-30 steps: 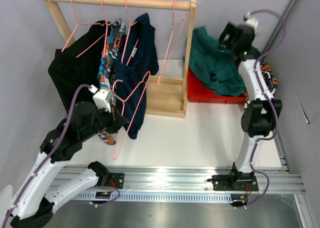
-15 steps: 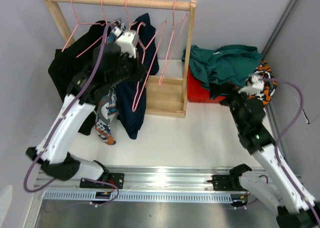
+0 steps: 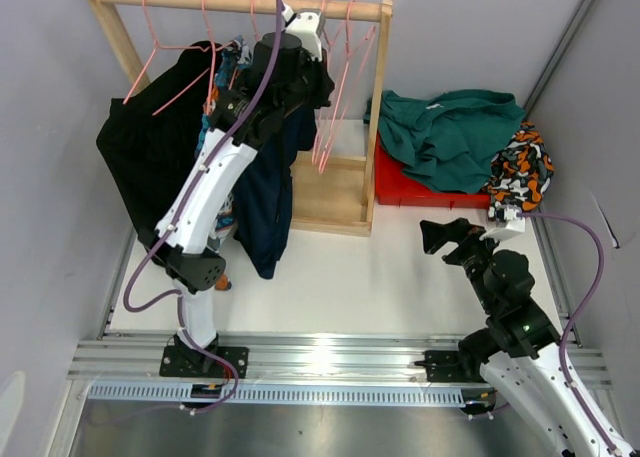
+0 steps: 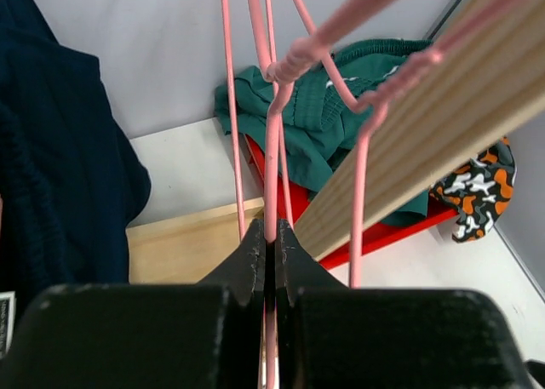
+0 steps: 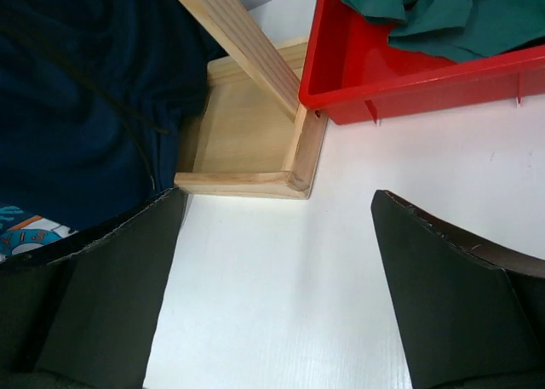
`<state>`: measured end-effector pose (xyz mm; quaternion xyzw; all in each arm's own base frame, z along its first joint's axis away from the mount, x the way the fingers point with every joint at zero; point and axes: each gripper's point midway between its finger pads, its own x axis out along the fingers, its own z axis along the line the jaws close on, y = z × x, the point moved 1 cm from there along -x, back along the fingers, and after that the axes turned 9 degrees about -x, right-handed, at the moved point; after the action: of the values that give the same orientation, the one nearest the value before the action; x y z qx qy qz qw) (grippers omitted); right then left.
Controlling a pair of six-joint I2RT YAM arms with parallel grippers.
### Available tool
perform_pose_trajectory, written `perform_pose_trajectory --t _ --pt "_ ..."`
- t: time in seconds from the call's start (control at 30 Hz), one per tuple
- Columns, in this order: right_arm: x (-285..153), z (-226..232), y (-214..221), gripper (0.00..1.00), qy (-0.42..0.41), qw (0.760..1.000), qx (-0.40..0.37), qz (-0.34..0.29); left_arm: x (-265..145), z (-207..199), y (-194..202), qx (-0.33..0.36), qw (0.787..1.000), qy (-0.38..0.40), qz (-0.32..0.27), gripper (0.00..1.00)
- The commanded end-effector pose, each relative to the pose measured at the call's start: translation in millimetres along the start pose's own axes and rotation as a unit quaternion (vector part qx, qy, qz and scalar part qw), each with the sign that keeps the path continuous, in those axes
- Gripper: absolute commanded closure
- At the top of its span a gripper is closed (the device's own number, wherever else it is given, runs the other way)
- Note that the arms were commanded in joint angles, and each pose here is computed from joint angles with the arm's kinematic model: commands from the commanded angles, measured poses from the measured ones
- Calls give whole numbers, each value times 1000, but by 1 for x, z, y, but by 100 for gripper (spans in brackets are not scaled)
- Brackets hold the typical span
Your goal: Remove the shorts from the hanger
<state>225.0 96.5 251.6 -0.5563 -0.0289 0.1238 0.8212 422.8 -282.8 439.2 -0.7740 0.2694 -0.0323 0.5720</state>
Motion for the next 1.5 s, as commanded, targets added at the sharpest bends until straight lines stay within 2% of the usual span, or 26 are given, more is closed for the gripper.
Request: perform_pose_trajectory --t 0.0,0.07,0.27,0.3,0.33,0.37,0.5,0.53,0.6,0.63,0.7,0.77,0.93,1.1,1.47 --pt "-6 5 -4 1 -14 1000 6 -1 -2 -8 -37 -25 998 20 -61 100" --pt "-7 6 -3 1 -17 1000 8 0 8 -4 -28 -25 998 12 -49 94" --pt "-3 11 3 1 -30 999 15 6 13 6 -18 -16 999 -3 -36 89" --pt "-3 13 4 1 -35 999 15 10 10 5 -20 -11 999 -1 -37 85" --pt "-2 13 5 1 -35 999 15 12 7 5 -20 -9 999 0 -35 74" --pt "-1 14 6 1 -38 999 16 13 4 6 -21 -8 999 -2 -35 69" --pt "2 15 11 0 -39 999 16 21 -36 4 -38 -3 999 2 -52 57" --pt "2 15 12 0 -38 999 15 23 -62 2 -52 -1 998 8 -70 50" --pt "2 15 16 0 -39 999 14 27 -79 11 -52 11 997 -10 -72 40" --pt "2 14 16 1 -37 999 13 27 -108 11 -66 13 995 -6 -98 37" --pt "2 14 19 1 -39 999 12 29 -120 26 -64 22 994 -30 -99 32" --pt "3 14 20 1 -39 999 10 31 -145 33 -69 21 993 -39 -114 32" --pt "3 15 25 1 -41 998 10 38 -166 61 -68 27 989 -75 -128 28" --pt "1 15 25 1 -41 998 8 40 -150 90 -49 27 989 -111 -95 29" --pt "-14 8 25 1 -31 999 9 39 -101 121 -24 17 991 -120 -55 33"
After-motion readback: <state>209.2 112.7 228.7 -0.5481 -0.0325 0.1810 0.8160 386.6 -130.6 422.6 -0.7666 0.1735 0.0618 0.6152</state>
